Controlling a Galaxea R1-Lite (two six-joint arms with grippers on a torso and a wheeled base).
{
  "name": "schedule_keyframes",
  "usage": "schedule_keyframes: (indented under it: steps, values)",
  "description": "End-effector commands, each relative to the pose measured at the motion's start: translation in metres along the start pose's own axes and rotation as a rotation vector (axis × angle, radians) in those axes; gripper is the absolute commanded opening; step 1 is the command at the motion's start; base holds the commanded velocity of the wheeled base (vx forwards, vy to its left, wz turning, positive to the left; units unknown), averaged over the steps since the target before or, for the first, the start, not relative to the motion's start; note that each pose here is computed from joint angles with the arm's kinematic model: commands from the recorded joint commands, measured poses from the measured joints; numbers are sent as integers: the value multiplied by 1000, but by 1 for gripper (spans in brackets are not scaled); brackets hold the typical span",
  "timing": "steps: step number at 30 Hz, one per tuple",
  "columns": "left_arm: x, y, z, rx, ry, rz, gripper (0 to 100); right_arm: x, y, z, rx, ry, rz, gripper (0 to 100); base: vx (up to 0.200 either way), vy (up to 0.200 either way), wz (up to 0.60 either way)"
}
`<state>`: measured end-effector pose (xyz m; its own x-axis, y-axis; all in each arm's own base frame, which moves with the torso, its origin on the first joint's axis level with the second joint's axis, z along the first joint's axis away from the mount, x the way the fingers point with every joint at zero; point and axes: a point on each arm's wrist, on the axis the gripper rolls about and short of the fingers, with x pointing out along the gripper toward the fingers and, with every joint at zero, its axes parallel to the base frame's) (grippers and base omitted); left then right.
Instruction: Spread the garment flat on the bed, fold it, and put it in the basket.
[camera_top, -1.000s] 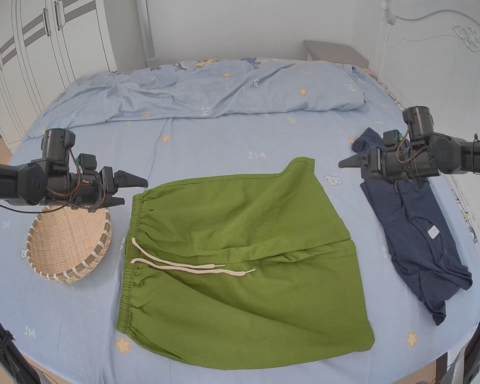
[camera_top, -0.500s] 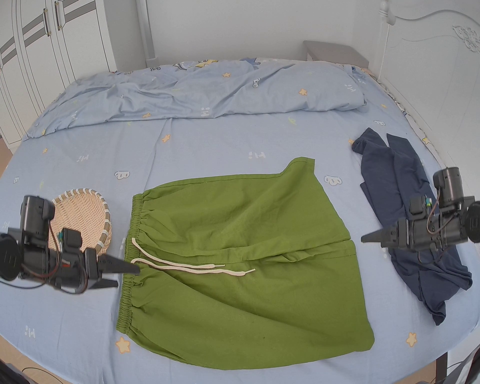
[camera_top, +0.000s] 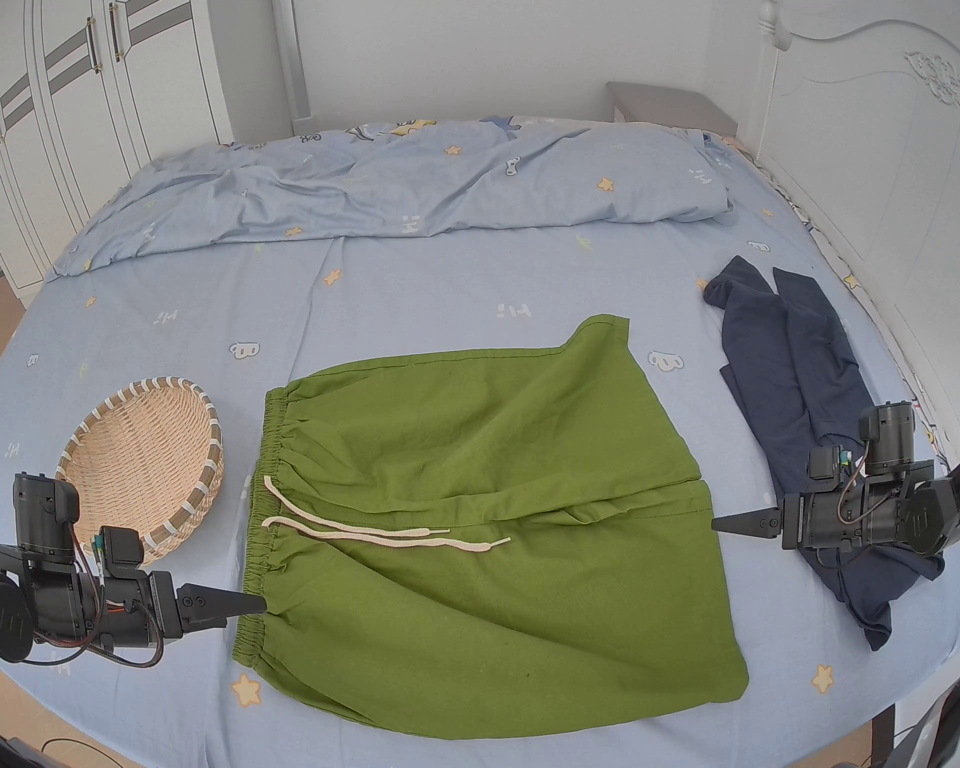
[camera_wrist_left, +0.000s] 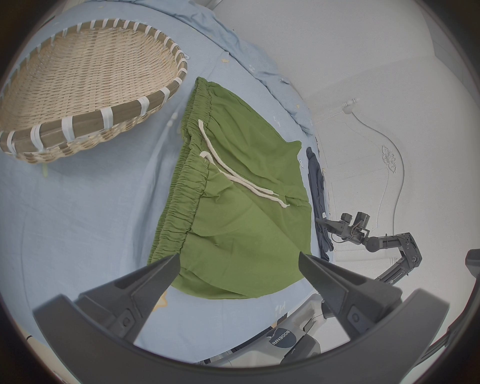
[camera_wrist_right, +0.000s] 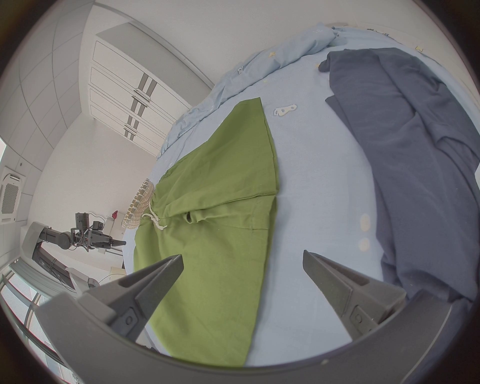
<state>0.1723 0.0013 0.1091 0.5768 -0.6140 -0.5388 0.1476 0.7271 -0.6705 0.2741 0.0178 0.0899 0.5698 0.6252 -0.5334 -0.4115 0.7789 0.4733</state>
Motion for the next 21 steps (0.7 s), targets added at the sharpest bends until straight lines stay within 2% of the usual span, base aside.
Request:
schedule_keyframes:
  steps: [1,11,21]
  values:
    - [-3,-1,0,6,-16,-1,100,25,-17,-5,34,50,11,100,0,0,0]
    - [-2,-2,1,12,-19,-2,100,35,-11,12,4,17,35,100,0,0,0]
    - [-2,-2,6,21,-33,-3,100,51,-11,19,20,25,56,100,0,0,0]
